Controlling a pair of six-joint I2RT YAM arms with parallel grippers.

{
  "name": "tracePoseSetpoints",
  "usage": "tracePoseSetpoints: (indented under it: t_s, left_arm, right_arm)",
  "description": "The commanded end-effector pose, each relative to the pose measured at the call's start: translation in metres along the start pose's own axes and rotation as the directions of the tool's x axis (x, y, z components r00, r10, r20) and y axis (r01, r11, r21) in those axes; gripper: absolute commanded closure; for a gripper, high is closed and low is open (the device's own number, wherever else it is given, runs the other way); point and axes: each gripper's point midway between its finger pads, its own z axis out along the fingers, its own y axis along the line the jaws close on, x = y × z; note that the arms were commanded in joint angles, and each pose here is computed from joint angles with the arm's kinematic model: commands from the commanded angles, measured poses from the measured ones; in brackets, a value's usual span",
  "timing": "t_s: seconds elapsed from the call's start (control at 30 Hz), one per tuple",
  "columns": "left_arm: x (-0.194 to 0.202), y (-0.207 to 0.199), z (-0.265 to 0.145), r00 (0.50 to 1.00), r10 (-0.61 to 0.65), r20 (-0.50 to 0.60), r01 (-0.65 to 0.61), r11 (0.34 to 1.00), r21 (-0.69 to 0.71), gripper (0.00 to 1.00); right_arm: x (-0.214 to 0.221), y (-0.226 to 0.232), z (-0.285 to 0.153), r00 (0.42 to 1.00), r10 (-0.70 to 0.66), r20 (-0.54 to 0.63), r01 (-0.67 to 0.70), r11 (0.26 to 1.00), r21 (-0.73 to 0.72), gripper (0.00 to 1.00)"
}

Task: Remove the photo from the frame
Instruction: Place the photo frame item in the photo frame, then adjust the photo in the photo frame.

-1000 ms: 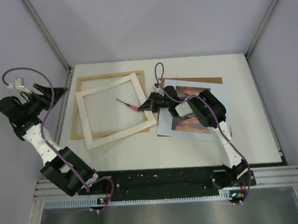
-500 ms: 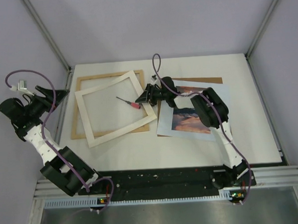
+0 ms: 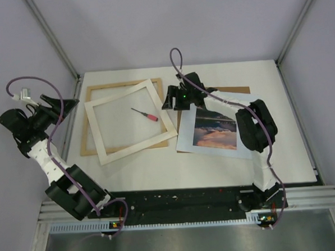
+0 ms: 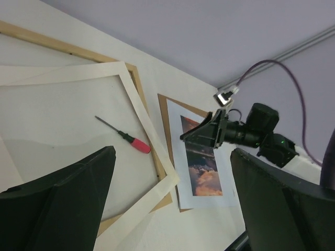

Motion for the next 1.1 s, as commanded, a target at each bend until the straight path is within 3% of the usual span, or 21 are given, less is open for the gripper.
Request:
tracePoseSetpoints:
  t_s: [0.0,0.1,0.23,0.33,0.5,0.7,0.8,0.97,1.07]
  left_arm:
    - [0.003,-0.034,0.007,0.988,0.15,-0.033,-0.148,0.987,0.055,0.01]
    - [0.017,-0.052,0.029,0.965,0.246,-0.092,-0.24,0.968,0.078,0.01]
    - [0.046,-0.088,0.079,0.927,0.331,-0.176,-0.298,0.936,0.19,0.01]
    - [0.077,-0.104,0.124,0.899,0.349,-0.263,-0.28,0.922,0.267,0.01]
    - [0.154,-0.119,0.199,0.823,0.386,-0.416,-0.239,0.901,0.362,0.01]
    - [0.271,-0.114,0.267,0.704,0.388,-0.594,-0.151,0.9,0.409,0.01]
    - [0.316,-0.115,0.287,0.66,0.388,-0.643,-0.116,0.899,0.423,0.02]
    - [0.367,-0.118,0.309,0.612,0.389,-0.688,-0.105,0.903,0.417,0.02]
    - [0.388,-0.108,0.315,0.581,0.375,-0.722,-0.116,0.916,0.383,0.02]
  right_arm:
    - [-0.06,0.024,-0.082,0.976,-0.167,0.142,0.163,0.986,0.038,0.27]
    - [-0.078,-0.007,-0.131,0.97,-0.168,0.175,0.16,0.985,0.061,0.25]
    - [-0.09,-0.092,-0.193,0.974,-0.114,0.195,0.091,0.988,0.124,0.25]
    - [-0.089,-0.172,-0.239,0.972,-0.062,0.227,0.01,0.974,0.225,0.25]
    - [-0.054,-0.258,-0.265,0.972,0.088,0.217,-0.151,0.944,0.292,0.26]
    - [-0.031,-0.308,-0.27,0.943,0.245,0.224,-0.302,0.913,0.273,0.27]
    - [-0.029,-0.318,-0.28,0.938,0.244,0.245,-0.315,0.896,0.314,0.27]
    - [-0.031,-0.328,-0.298,0.931,0.226,0.285,-0.324,0.874,0.364,0.27]
    - [-0.017,-0.336,-0.294,0.934,0.252,0.252,-0.332,0.873,0.358,0.27]
